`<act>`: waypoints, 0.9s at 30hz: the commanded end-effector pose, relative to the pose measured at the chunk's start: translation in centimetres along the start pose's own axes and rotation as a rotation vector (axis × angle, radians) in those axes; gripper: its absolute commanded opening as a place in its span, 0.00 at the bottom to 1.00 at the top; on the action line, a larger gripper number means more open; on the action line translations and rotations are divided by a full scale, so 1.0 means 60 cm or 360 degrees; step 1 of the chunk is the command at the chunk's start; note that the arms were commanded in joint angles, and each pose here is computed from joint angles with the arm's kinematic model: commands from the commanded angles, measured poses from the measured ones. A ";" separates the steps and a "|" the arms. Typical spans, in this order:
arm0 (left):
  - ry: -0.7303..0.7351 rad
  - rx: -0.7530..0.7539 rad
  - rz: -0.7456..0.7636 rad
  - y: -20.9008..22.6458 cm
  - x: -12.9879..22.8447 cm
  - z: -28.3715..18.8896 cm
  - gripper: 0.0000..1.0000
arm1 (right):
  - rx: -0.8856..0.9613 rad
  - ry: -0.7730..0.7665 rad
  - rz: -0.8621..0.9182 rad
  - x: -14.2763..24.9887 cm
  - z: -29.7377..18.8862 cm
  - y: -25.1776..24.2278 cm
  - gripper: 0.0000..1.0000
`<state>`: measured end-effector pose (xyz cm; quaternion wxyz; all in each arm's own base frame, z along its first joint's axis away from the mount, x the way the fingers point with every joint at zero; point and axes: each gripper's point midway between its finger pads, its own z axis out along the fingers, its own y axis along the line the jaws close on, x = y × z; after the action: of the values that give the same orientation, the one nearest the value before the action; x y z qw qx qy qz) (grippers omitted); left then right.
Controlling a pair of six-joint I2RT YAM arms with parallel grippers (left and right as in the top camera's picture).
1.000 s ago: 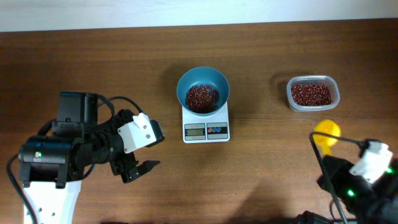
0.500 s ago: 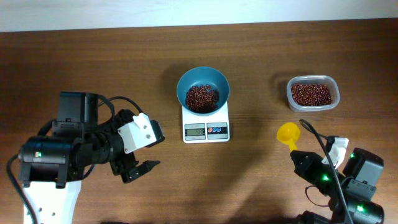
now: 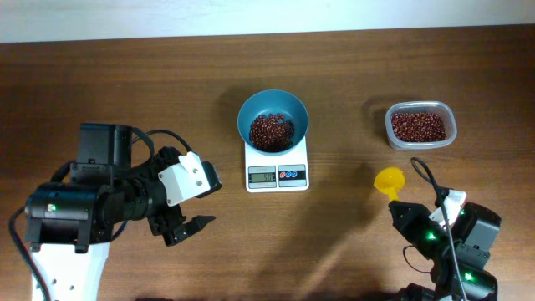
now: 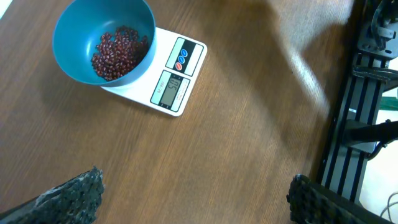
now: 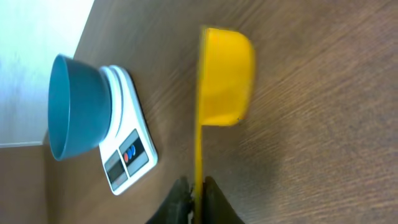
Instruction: Scoop item into bowl and weigh 50g on scale
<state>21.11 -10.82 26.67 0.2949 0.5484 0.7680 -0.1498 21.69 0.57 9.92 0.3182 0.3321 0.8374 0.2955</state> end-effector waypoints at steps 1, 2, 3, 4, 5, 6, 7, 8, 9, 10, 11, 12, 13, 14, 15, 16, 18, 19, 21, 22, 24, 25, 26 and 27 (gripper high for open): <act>-0.0012 -0.0019 -0.0012 0.004 -0.004 -0.006 0.99 | 0.0043 -0.0034 0.0031 -0.004 0.000 -0.010 0.20; -0.0012 -0.0019 -0.0012 0.004 -0.004 -0.006 0.99 | 0.0055 -0.0042 0.0031 -0.006 0.000 -0.012 0.22; -0.0012 -0.0019 -0.0012 0.004 -0.004 -0.006 0.99 | 0.0077 -0.0055 0.0040 -0.008 0.000 -0.016 0.23; -0.0012 -0.0019 -0.0012 0.004 -0.004 -0.006 0.99 | 0.0115 -0.0082 0.0074 -0.013 0.000 -0.023 0.27; -0.0012 -0.0019 -0.0012 0.004 -0.004 -0.006 0.99 | 0.0143 -0.0101 0.0097 -0.016 -0.001 -0.028 0.31; -0.0012 -0.0019 -0.0012 0.004 -0.004 -0.006 0.99 | 0.0172 -0.0118 0.0111 -0.019 -0.002 -0.034 0.34; -0.0012 -0.0019 -0.0012 0.004 -0.004 -0.006 0.99 | 0.0198 -0.0130 0.0117 -0.021 -0.002 -0.039 0.38; -0.0012 -0.0019 -0.0012 0.004 -0.004 -0.006 0.99 | 0.0230 -0.0137 0.0125 -0.022 -0.001 -0.045 0.45; -0.0012 -0.0019 -0.0012 0.004 -0.004 -0.006 0.99 | 0.0240 -0.0132 0.0130 -0.022 0.000 -0.048 0.49; -0.0011 -0.0019 -0.0012 0.004 -0.004 -0.006 0.99 | 0.0253 -0.0122 0.0138 -0.021 0.001 -0.051 0.53; -0.0012 -0.0019 -0.0012 0.004 -0.004 -0.006 0.99 | 0.0262 -0.0109 0.0148 -0.019 0.003 -0.053 0.54; -0.0012 -0.0019 -0.0012 0.004 -0.004 -0.006 0.99 | 0.0275 -0.0088 0.0162 -0.016 0.006 -0.057 0.55; -0.0012 -0.0019 -0.0012 0.004 -0.004 -0.006 0.99 | 0.0289 -0.0066 0.0175 -0.013 0.009 -0.061 0.56; -0.0012 -0.0019 -0.0012 0.004 -0.004 -0.006 0.99 | 0.0318 -0.0022 0.0204 -0.007 0.015 -0.069 0.57; -0.0012 -0.0019 -0.0012 0.004 -0.004 -0.006 0.99 | 0.0337 0.0005 0.0222 -0.004 0.018 -0.075 0.58; -0.0012 -0.0019 -0.0012 0.004 -0.004 -0.006 0.99 | 0.0361 0.0033 0.0242 0.000 0.023 -0.081 0.60; -0.0012 -0.0019 -0.0012 0.004 -0.004 -0.006 0.99 | 0.0417 0.0090 0.0283 0.007 0.032 -0.097 0.64; -0.0012 -0.0019 -0.0012 0.004 -0.004 -0.006 0.99 | 0.0442 0.0113 0.0300 0.009 0.036 -0.104 0.64; -0.0012 -0.0019 -0.0012 0.004 -0.004 -0.006 0.99 | 0.0467 0.0145 0.0322 0.009 0.047 -0.113 0.78; -0.0012 -0.0019 -0.0012 0.004 -0.004 -0.006 0.99 | 0.0472 0.0153 0.0327 0.008 0.052 -0.117 0.85; -0.0012 -0.0019 -0.0012 0.004 -0.004 -0.006 0.99 | 0.0473 0.0157 0.0330 0.002 0.063 -0.121 0.99; -0.0012 -0.0019 -0.0012 0.004 -0.004 -0.006 0.99 | 0.0464 0.0153 0.0326 -0.002 0.067 -0.121 0.99; -0.0012 -0.0020 -0.0012 0.004 -0.004 -0.006 0.99 | 0.0457 0.0143 0.0319 -0.008 0.071 -0.120 0.99; -0.0011 -0.0019 -0.0012 0.004 -0.004 -0.006 0.99 | 0.0454 0.0136 0.0315 -0.013 0.073 -0.119 0.99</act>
<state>21.08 -10.82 26.66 0.2944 0.5482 0.7682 -0.1503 22.29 -2.69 2.70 0.2001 0.4422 0.8453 0.2234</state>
